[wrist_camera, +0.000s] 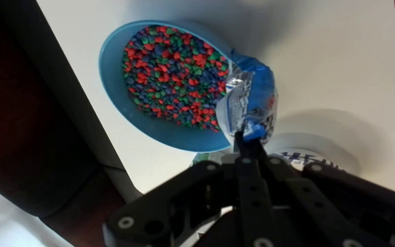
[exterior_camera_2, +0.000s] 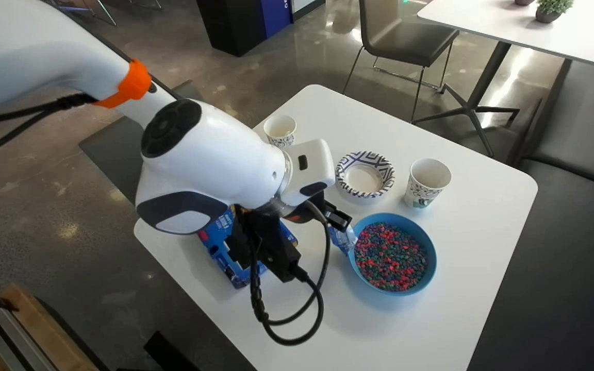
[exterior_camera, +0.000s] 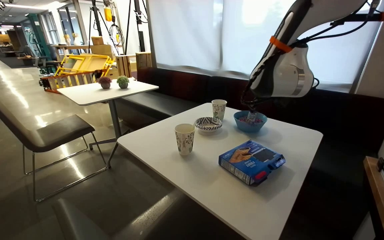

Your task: Remove a blue packet from the blue box and put it on the table

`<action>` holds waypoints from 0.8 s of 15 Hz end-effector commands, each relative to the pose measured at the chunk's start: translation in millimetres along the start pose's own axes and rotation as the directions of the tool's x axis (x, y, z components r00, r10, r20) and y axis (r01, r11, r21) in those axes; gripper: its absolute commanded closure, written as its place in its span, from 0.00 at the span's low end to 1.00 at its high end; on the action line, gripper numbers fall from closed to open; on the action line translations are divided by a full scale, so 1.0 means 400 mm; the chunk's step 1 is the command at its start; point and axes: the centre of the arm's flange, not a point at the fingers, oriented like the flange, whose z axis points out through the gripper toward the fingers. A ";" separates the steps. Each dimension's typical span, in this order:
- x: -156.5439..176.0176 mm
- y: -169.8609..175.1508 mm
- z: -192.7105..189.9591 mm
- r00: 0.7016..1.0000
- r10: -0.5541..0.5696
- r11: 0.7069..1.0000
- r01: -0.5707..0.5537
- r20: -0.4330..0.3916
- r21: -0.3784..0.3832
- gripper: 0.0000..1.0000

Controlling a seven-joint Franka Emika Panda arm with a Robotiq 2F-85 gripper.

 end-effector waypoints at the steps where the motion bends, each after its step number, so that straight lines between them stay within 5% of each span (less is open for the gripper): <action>1: 0.062 -0.140 0.031 0.997 0.032 0.999 -0.031 0.064 -0.017 1.00; 8: 0.073 -0.294 0.102 0.990 0.011 1.000 -0.009 0.138 -0.011 1.00; 9: 0.073 -0.303 0.113 0.988 0.005 1.000 -0.002 0.152 -0.024 0.74; 12: 0.079 -0.322 0.098 0.980 -0.011 1.000 0.011 0.199 0.000 0.60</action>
